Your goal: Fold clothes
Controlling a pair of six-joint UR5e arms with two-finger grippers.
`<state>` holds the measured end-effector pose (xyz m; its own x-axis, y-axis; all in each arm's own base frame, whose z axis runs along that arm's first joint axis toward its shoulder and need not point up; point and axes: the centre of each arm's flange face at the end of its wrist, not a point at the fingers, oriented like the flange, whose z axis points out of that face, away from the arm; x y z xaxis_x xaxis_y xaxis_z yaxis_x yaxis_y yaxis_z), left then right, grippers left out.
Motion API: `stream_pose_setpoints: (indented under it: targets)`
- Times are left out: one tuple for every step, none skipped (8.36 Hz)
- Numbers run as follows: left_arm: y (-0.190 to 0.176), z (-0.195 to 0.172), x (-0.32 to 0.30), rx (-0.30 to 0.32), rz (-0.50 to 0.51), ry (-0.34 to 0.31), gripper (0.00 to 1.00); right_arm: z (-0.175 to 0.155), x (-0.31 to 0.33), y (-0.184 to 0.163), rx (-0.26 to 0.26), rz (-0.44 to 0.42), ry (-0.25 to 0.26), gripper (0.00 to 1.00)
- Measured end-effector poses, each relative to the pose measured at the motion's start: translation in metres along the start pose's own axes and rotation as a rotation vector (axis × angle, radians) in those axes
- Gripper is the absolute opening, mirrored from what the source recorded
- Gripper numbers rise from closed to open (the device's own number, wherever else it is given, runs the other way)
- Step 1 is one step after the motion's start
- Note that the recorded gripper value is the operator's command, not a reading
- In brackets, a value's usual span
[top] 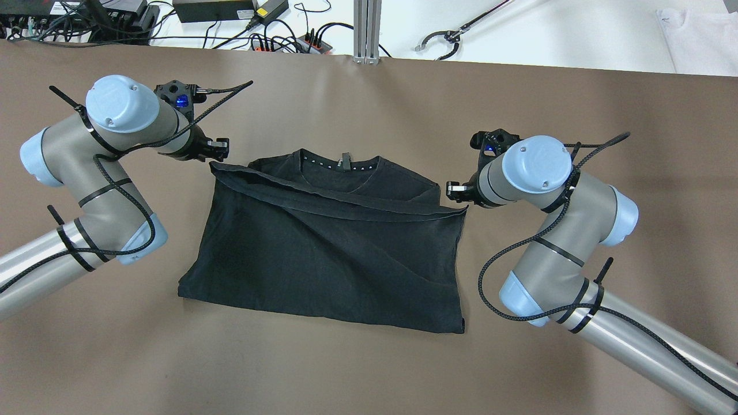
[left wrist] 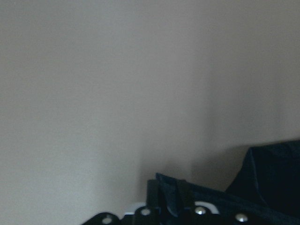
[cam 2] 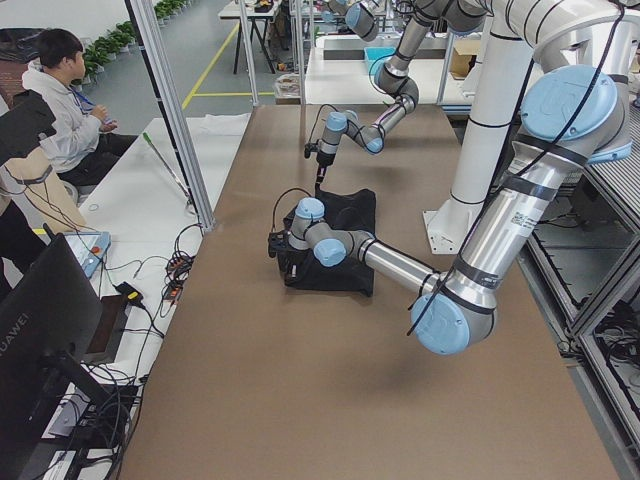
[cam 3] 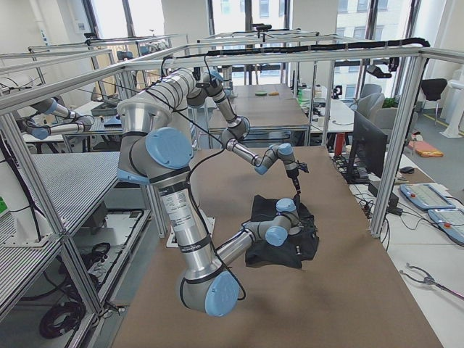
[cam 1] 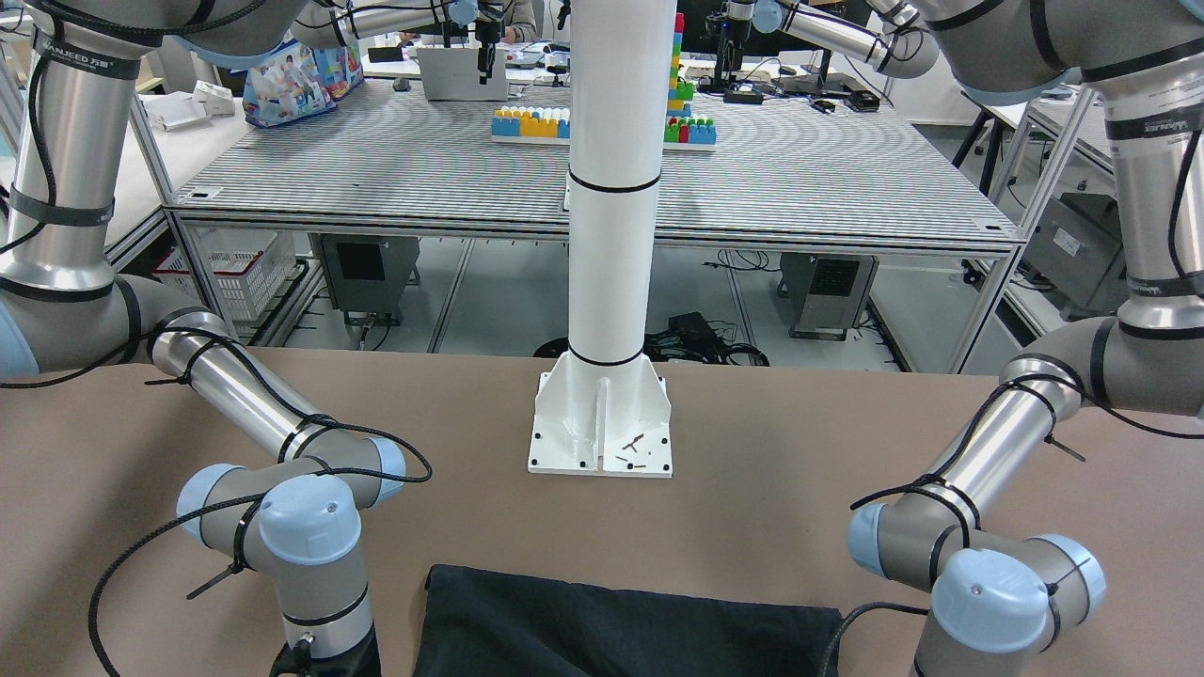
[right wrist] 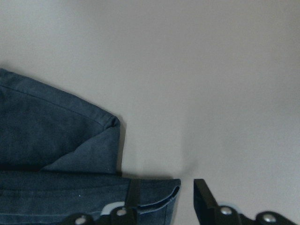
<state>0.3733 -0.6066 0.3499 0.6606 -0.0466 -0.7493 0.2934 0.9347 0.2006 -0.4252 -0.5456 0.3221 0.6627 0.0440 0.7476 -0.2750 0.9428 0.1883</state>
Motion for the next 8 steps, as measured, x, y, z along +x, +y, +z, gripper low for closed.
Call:
stream_pose_setpoints:
  targets:
    - [-0.002,-0.019,-0.004,-0.016,0.044,0.046,1.0,-0.008,0.002,-0.007,0.005,-0.041,-0.01,0.94]
    - [0.004,-0.034,-0.011,-0.043,0.069,0.089,1.0,-0.012,0.003,-0.01,0.007,-0.077,-0.017,0.94]
    - [0.02,-0.045,-0.024,-0.061,0.085,0.124,1.0,-0.013,0.002,-0.01,0.006,-0.098,-0.022,0.94]
    - [0.052,-0.046,-0.041,-0.078,0.115,0.17,1.0,-0.014,0.0,-0.009,0.005,-0.108,-0.026,0.94]
    - [0.086,-0.042,-0.057,-0.089,0.146,0.22,1.0,-0.014,-0.001,-0.008,0.005,-0.111,-0.028,0.94]
    - [0.116,-0.037,-0.068,-0.104,0.158,0.263,1.0,-0.014,-0.002,-0.007,0.005,-0.111,-0.029,0.94]
    - [0.143,-0.029,-0.069,-0.127,0.158,0.29,1.0,-0.014,-0.003,-0.007,0.005,-0.11,-0.03,0.94]
    - [0.164,-0.022,-0.065,-0.152,0.157,0.303,0.99,-0.014,-0.003,-0.007,0.007,-0.109,-0.03,0.94]
